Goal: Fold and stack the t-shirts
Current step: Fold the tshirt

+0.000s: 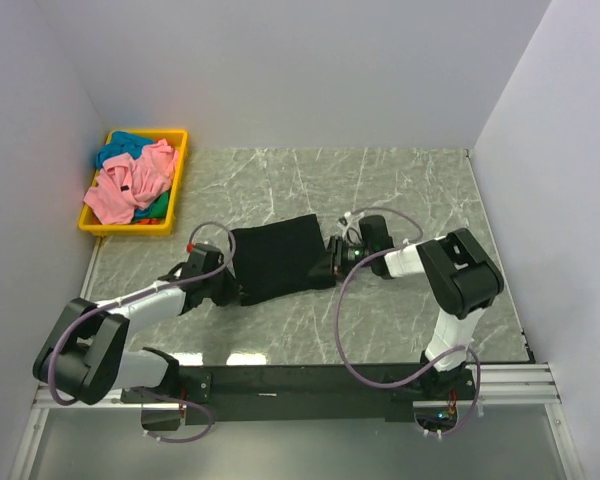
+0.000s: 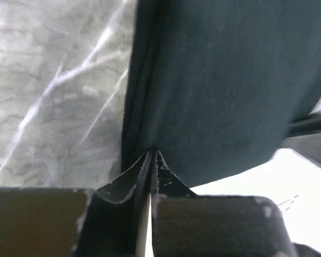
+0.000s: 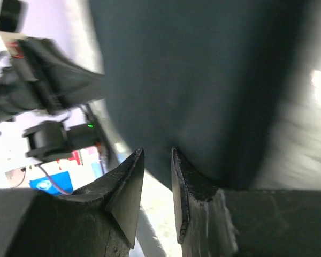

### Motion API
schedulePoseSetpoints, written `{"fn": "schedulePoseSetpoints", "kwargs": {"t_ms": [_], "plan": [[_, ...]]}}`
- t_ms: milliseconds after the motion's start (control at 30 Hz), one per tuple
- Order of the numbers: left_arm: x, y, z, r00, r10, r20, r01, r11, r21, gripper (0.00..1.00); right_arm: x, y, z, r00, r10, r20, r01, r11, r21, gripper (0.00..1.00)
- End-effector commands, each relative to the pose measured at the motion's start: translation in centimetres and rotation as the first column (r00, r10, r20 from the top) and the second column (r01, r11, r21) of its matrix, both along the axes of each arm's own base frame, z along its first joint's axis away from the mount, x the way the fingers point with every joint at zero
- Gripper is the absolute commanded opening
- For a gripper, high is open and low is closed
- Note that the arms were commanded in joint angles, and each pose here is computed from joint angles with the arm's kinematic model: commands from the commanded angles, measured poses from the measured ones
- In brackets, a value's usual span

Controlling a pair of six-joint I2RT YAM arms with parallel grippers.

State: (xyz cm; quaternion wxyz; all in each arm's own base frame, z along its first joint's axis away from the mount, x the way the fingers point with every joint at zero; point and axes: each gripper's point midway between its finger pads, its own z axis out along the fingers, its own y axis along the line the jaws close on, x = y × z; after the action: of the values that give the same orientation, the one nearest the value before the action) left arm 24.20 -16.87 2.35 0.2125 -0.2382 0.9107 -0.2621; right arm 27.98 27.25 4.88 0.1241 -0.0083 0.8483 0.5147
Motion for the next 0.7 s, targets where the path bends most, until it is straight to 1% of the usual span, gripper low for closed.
{"fn": "schedulePoseSetpoints", "kwargs": {"t_ms": [0,67,133,233,267,300,333,367,400,433,467,500,533,567,600,633,667], "plan": [[-0.2,0.4,-1.0,0.997,0.073,-0.03,-0.075,0.996,-0.048,0.08,0.3,-1.1,-2.7,0.999,-0.021,0.032,0.022,0.999,-0.037,0.34],[-0.9,1.3,-2.0,0.993,0.104,-0.057,-0.107,0.993,-0.047,0.07,0.0,-1.9,-3.7,0.999,-0.035,0.003,0.036,0.998,-0.045,0.34],[-1.3,1.8,-2.0,0.992,0.108,-0.062,-0.11,0.993,-0.032,0.07,-0.3,-2.1,-3.3,0.999,-0.036,-0.003,0.036,0.999,-0.036,0.33],[-1.2,2.3,-0.4,0.993,0.111,-0.029,-0.111,0.994,-0.011,0.09,0.1,-1.7,-0.7,0.998,-0.027,0.049,0.029,0.999,-0.025,0.33],[-0.9,2.6,0.1,0.993,0.117,-0.011,-0.117,0.993,0.0,0.14,0.4,-1.5,1.1,0.996,-0.03,0.089,0.031,0.999,-0.008,0.33],[0.0,2.5,2.2,0.992,0.121,0.046,-0.12,0.993,-0.013,0.17,0.2,-0.9,2.1,0.995,-0.022,0.097,0.022,1.0,0.004,0.33],[-0.4,3.0,2.4,0.993,0.116,0.037,-0.116,0.993,0.018,0.2,0.5,-0.3,4.2,0.99,-0.02,0.14,0.016,0.999,0.03,0.34],[0.0,3.5,3.1,0.989,0.131,0.065,-0.133,0.99,0.042,0.27,0.4,0.2,5.3,0.988,-0.016,0.157,0.009,0.999,0.047,0.34],[0.8,3.7,5.3,0.983,0.138,0.12,-0.144,0.989,0.041,0.32,0.2,1.0,6.4,0.988,-0.017,0.153,0.006,0.998,0.067,0.35],[0.4,4.2,5.8,0.984,0.127,0.121,-0.137,0.988,0.075,0.37,-0.1,2.3,8.2,0.981,0.002,0.194,-0.021,0.995,0.094,0.37],[0.9,5.1,6.7,0.977,0.144,0.155,-0.162,0.981,0.11,0.46,-0.4,3.3,9.0,0.979,0.01,0.203,-0.033,0.993,0.109,0.38],[1.6,5.4,9.1,0.965,0.141,0.22,-0.169,0.979,0.117,0.5,-0.2,4.3,10.2,0.978,-0.002,0.207,-0.026,0.991,0.131,0.39],[1.8,5.8,10.1,0.958,0.14,0.25,-0.177,0.975,0.132,0.54,-1.3,6.2,10.8,0.976,0.032,0.215,-0.066,0.986,0.151,0.4],[1.6,6.6,11.1,0.952,0.144,0.271,-0.192,0.969,0.158,0.64,-1.6,7.2,11.4,0.981,0.033,0.19,-0.067,0.982,0.179,0.4],[2.3,7.4,13.1,0.93,0.163,0.328,-0.231,0.956,0.18,0.68,-1.7,8.2,11.8,0.981,0.035,0.189,-0.073,0.977,0.198,0.4],[2.4,8.2,13.8,0.922,0.148,0.359,-0.237,0.947,0.219,0.73,-2.2,9.9,11.9,0.979,0.053,0.197,-0.097,0.971,0.22,0.4],[2.6,8.7,14.7,0.911,0.145,0.385,-0.251,0.938,0.238,0.82,-2.2,10.6,11.9,0.981,0.05,0.187,-0.093,0.969,0.229,0.4]]}}
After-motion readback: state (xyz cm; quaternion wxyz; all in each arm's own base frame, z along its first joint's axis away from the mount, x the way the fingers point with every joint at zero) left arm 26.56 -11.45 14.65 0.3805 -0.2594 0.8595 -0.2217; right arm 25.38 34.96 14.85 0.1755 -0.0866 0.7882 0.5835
